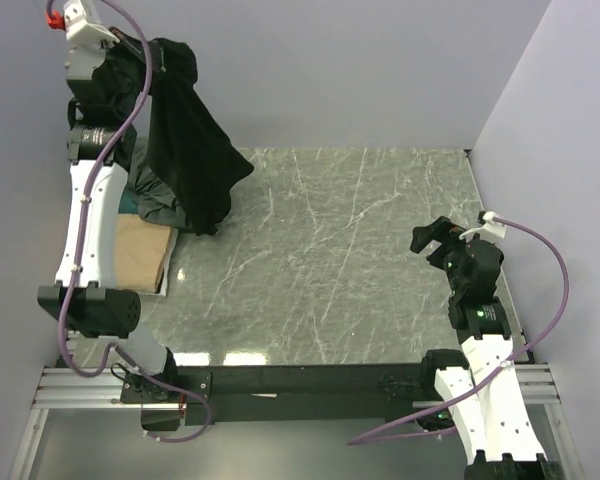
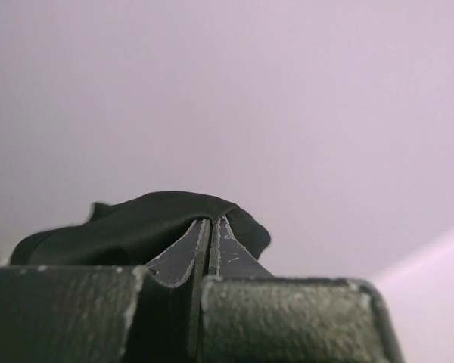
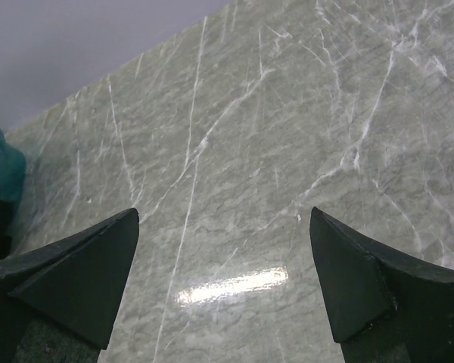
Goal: Fold and stack the t-shirts
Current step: Move the tshirt to the center of the board
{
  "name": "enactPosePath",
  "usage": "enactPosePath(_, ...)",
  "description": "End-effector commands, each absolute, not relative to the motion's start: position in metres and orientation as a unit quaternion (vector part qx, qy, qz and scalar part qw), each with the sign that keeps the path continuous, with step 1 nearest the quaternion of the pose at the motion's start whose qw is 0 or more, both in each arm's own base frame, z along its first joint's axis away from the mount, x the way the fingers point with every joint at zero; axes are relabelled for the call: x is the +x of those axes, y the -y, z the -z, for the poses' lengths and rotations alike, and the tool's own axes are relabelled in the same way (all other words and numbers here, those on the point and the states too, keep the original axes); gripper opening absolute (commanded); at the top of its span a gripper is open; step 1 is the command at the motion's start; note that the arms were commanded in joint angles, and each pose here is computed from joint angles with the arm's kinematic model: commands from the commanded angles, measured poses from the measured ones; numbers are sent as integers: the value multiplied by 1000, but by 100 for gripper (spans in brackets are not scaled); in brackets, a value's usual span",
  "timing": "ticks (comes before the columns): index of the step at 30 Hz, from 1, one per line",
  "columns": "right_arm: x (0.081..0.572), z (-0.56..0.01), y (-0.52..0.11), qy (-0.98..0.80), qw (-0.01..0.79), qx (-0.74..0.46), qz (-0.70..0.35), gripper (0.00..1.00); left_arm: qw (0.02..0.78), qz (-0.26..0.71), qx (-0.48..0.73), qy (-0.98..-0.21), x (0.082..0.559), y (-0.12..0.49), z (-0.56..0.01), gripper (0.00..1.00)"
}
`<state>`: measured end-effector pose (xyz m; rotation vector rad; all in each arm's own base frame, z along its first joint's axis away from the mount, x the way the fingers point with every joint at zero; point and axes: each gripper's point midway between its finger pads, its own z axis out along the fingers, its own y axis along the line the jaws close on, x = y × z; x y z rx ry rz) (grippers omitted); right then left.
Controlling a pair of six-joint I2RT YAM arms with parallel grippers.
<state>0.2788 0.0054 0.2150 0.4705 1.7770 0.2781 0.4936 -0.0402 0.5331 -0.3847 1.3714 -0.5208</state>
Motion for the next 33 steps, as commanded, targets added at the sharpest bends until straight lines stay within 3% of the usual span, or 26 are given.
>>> enactPosePath(1, 280, -228, -3, -747, 620, 204, -123, 100, 758, 370, -53, -534, 418, 94, -619, 1)
enactPosePath(11, 277, -232, -5, -742, 626, 201, -129, 100, 686, 518, 135, -493, 309, 221, -624, 1)
enactPosePath(15, 273, -235, -5, -738, 632, 200, -130, 100, 668, 540, 143, -491, 300, 251, -616, 1)
enactPosePath(18, 271, -237, -5, -736, 635, 198, -130, 100, 653, 542, 118, -515, 318, 271, -597, 1)
enactPosePath(22, 269, -236, -3, -735, 635, 202, -125, 100, 619, 507, 62, -597, 376, 287, -537, 1)
enactPosePath(26, 273, -228, -12, -750, 620, 183, -140, 100, 570, 425, -34, -703, 431, 282, -420, 2)
enactPosePath(29, 278, -218, -18, -774, 592, 171, -145, 100, 514, 380, -73, -765, 445, 281, -324, 9)
enactPosePath(33, 284, -206, -24, -795, 564, 163, -151, 100, 454, 307, -114, -829, 447, 267, -228, 6)
